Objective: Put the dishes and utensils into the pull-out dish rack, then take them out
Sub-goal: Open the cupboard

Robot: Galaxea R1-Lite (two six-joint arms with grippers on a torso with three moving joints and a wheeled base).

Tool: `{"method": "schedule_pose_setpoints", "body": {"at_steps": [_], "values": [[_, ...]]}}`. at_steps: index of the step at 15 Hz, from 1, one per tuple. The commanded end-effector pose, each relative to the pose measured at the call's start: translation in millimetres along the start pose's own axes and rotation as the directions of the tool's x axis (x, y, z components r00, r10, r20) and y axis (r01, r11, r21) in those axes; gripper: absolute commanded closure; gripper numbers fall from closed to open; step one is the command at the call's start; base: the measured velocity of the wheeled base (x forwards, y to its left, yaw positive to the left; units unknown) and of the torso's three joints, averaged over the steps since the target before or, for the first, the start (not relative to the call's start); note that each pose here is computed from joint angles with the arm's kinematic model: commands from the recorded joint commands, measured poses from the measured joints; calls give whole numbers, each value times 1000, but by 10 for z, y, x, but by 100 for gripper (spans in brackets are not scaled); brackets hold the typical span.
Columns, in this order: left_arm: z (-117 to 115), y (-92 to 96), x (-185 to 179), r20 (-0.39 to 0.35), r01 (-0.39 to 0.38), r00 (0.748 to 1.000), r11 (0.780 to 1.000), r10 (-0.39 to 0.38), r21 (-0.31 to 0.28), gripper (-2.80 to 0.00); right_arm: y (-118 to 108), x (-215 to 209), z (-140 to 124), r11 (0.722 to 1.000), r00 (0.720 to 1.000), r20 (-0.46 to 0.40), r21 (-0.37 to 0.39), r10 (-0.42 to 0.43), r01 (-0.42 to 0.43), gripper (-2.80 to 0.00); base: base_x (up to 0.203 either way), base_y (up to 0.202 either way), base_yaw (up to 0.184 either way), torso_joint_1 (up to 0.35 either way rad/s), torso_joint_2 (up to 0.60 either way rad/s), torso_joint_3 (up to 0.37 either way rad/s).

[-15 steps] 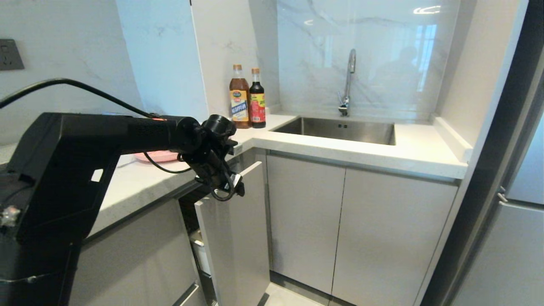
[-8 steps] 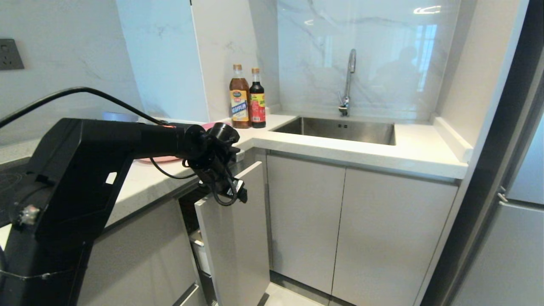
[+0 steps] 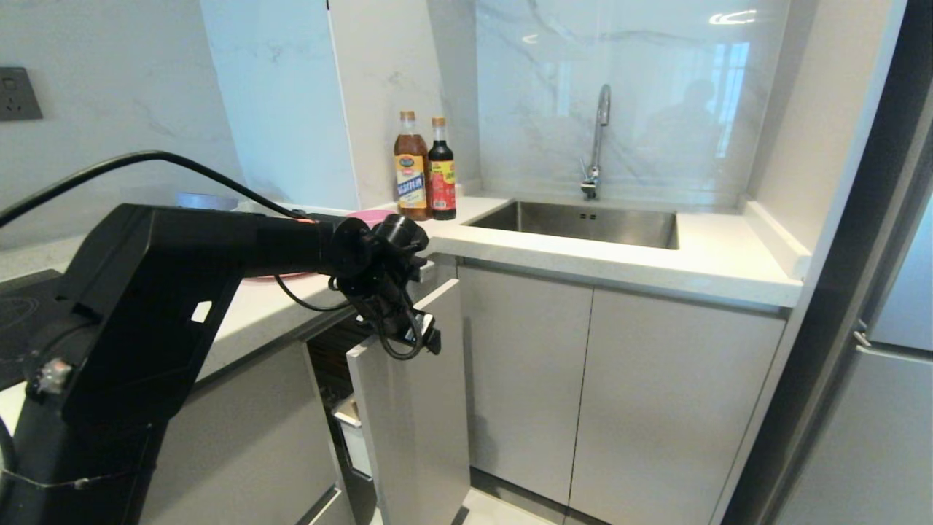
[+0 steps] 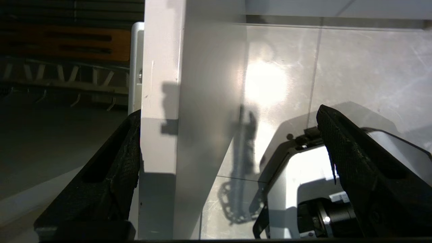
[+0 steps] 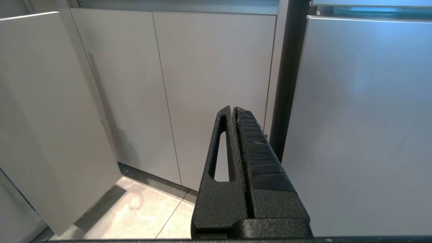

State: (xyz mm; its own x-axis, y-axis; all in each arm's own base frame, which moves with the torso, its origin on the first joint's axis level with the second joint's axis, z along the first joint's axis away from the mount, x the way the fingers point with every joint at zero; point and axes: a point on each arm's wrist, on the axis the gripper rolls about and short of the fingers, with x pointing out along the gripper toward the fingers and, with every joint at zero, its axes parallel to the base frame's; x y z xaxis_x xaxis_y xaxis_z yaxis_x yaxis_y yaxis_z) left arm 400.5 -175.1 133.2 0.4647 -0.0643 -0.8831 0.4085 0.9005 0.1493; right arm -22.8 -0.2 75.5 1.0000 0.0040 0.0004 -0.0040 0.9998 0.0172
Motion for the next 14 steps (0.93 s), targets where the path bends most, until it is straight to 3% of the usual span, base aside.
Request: {"method": "schedule_pose_setpoints", "body": {"at_steps": [1, 14], "values": [[9, -124, -36, 6, 14, 1000, 1000, -14, 22, -280, 0, 1, -4, 1000, 1000, -1, 0, 1, -1, 0, 0, 0, 0, 0, 0, 0], [-43, -1271, -342, 52, 133, 988, 974, -145, 186, -280, 0, 1, -4, 1000, 1000, -1, 0, 0, 0, 0, 0, 0, 0, 0, 0, 0]]}}
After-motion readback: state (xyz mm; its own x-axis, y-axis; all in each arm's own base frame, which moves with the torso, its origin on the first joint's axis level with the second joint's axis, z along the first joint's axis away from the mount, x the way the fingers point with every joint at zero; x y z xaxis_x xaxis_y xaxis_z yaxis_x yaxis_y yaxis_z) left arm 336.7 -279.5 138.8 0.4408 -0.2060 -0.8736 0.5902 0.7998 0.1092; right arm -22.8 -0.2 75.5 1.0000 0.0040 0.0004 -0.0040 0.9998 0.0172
